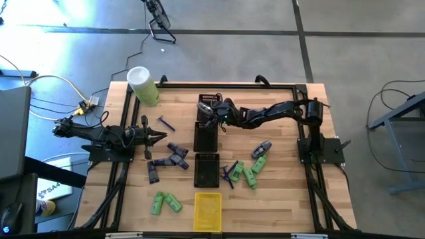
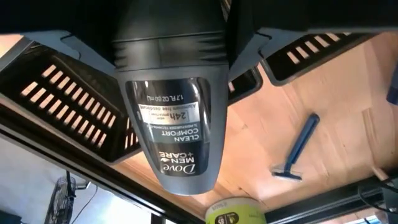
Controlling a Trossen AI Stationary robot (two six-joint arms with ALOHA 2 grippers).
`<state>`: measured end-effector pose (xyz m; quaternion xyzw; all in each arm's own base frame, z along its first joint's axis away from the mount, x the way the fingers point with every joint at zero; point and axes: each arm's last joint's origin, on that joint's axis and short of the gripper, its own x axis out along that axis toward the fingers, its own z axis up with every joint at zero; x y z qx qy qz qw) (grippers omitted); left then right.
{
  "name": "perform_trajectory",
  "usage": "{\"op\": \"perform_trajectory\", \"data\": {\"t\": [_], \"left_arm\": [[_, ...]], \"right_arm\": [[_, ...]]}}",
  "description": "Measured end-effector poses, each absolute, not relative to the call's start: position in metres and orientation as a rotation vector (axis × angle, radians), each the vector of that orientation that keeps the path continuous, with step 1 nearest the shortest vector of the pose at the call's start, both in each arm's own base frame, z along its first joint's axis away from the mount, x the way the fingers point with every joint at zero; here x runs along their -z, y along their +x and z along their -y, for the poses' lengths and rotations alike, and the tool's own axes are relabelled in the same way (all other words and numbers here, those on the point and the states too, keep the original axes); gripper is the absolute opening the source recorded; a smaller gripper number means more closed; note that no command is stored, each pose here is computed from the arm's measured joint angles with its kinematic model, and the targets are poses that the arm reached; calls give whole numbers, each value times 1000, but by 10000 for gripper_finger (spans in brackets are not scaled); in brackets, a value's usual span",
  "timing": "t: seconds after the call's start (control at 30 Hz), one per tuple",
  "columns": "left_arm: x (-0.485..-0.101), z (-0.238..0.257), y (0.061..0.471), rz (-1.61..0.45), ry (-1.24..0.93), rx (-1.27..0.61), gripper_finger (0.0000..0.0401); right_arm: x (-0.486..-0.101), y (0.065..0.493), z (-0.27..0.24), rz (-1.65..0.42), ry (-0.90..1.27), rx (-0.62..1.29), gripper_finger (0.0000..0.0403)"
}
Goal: Pick & Place Travel size toiletries
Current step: Put the black deodorant into the top black bin, then adjust the top black bin
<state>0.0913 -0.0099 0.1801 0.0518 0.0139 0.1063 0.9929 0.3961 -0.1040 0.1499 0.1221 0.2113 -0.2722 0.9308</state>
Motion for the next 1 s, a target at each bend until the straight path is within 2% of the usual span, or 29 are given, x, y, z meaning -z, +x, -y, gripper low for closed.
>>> {"op": "perform_trajectory", "data": {"t": [0.13, 0.43, 0.73, 1.0], "left_arm": [[-180, 10, 91, -28, 104, -214, 24], [-180, 10, 91, -28, 104, -214, 24], [-180, 10, 91, -28, 102, -214, 24], [-180, 10, 91, -28, 100, -214, 24]], "right_arm": [[-149, 396, 104, -440, 250, 559, 249], [-153, 397, 104, -415, 213, 542, 250], [-185, 396, 95, -337, 145, 483, 184], [-220, 379, 82, -385, 77, 444, 107]]}}
